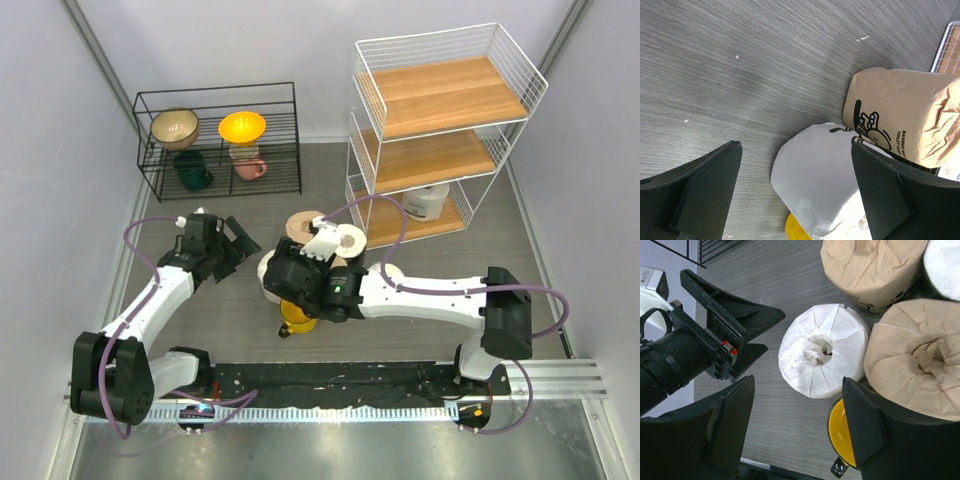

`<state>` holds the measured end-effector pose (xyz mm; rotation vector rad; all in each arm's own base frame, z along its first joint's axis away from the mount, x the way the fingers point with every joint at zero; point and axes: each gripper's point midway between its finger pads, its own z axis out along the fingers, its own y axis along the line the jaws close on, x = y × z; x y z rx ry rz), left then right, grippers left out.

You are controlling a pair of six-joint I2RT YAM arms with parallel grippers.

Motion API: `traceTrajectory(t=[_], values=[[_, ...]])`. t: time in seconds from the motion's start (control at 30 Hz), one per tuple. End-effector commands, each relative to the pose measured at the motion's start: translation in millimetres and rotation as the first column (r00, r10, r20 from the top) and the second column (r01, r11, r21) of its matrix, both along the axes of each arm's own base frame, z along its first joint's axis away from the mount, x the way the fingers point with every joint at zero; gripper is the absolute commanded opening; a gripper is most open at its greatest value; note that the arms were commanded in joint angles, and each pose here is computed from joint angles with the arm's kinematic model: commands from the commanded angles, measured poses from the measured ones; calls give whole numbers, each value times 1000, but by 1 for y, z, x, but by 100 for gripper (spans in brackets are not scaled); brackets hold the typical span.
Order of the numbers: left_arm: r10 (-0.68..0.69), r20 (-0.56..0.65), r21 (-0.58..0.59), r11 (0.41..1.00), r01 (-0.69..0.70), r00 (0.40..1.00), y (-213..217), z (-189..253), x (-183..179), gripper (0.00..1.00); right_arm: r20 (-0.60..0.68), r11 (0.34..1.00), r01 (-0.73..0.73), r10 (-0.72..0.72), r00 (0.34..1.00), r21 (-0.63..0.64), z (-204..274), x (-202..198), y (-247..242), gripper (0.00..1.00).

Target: Place and organize the paper towels onto the shelf

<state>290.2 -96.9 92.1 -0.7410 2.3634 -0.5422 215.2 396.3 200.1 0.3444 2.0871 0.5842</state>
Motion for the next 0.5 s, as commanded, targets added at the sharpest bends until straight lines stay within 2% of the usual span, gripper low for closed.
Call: traceTrajectory(t=[0.0, 0.47], values=[[-16, 65, -20, 1000, 17, 998, -5, 22, 8, 96, 4, 995, 81, -82, 997, 55, 12, 6, 1, 80], [-5, 62, -11, 1000, 6, 998, -3, 18, 7, 96, -70, 996, 65, -61, 996, 58, -28, 0, 16, 74]])
